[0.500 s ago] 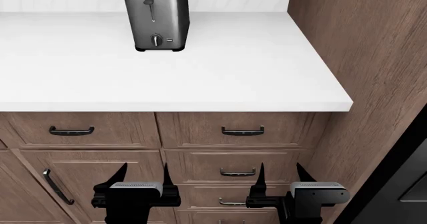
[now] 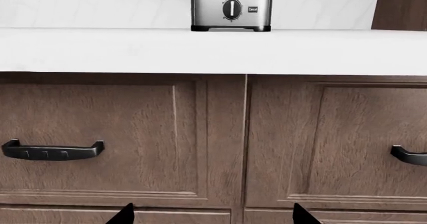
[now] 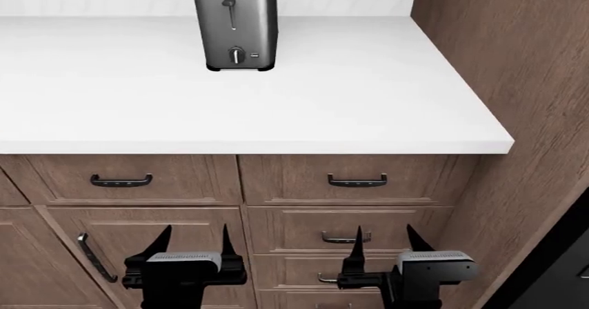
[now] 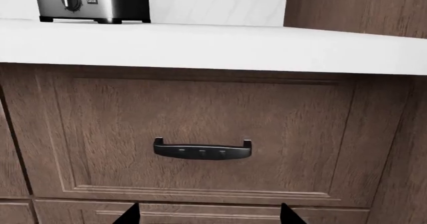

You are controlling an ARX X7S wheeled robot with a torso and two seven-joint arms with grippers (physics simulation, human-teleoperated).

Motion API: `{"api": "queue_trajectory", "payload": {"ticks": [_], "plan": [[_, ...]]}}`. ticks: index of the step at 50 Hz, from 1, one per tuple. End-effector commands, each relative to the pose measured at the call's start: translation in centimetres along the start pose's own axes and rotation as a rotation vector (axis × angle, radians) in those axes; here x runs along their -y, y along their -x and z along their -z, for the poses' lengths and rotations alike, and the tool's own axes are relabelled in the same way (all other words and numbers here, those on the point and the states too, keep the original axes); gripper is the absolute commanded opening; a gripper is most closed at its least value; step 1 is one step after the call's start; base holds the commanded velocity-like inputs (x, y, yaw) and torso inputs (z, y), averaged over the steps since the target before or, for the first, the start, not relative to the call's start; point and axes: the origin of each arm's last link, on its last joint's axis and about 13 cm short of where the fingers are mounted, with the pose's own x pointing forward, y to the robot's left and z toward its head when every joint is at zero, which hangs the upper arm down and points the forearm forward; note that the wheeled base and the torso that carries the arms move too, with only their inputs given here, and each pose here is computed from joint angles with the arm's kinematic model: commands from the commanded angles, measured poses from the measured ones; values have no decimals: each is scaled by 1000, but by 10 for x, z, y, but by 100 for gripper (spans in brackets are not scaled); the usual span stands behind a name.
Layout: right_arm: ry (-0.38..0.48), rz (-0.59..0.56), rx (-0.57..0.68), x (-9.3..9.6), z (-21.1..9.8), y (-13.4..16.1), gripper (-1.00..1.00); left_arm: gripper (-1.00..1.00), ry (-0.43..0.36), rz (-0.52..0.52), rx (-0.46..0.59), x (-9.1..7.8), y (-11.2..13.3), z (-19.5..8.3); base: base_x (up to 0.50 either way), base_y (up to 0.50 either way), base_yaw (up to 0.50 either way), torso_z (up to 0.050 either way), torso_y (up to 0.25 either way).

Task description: Push down the lever of the toaster to turn it on.

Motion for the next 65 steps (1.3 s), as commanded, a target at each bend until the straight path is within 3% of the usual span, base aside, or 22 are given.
{"api": "queue_trajectory", "payload": {"ticks": [1, 22, 26, 29, 35, 39, 43, 47, 51, 61, 65], "plan": [[11, -25, -3, -2, 0, 1, 100, 100, -2, -6, 3, -1, 0, 0, 0, 500, 0, 0, 0], [9, -35, -3, -2, 0, 1, 100, 100, 5, -17, 9, -1, -1, -1, 0, 381, 0, 0, 0], [-15, -38, -7, -2, 1, 1, 100, 100, -39, -36, 61, -4, 0, -7, 0, 0, 0, 0, 0], [-25, -40, -10, -2, 1, 1, 100, 100, -62, -74, 162, -9, 1, -29, 0, 0, 0, 0, 0], [-29, -43, -21, -2, 1, 2, 100, 100, 121, -175, 397, -37, 15, -116, 0, 0, 0, 0, 0], [-30, -36, -21, -2, -1, 4, 100, 100, 253, -237, 608, -63, 40, -180, 0, 0, 0, 0, 0], [-24, -37, -19, -3, -1, 5, 100, 100, 401, -298, 772, -86, 70, -218, 0, 0, 0, 0, 0], [-19, -42, -18, -3, -1, 4, 100, 100, 514, -402, 867, -106, 91, -229, 0, 0, 0, 0, 0], [-17, -48, -17, -3, 0, 4, 100, 100, 565, -461, 917, -118, 106, -232, 0, 0, 0, 0, 0], [-11, -68, -7, -5, -2, 5, 100, 100, 610, -494, 927, -121, 109, -229, 0, 0, 0, 0, 0], [-30, -74, 40, -10, -28, 14, 100, 100, 609, -486, 922, -120, 107, -229, 0, 0, 0, 0, 0]]}}
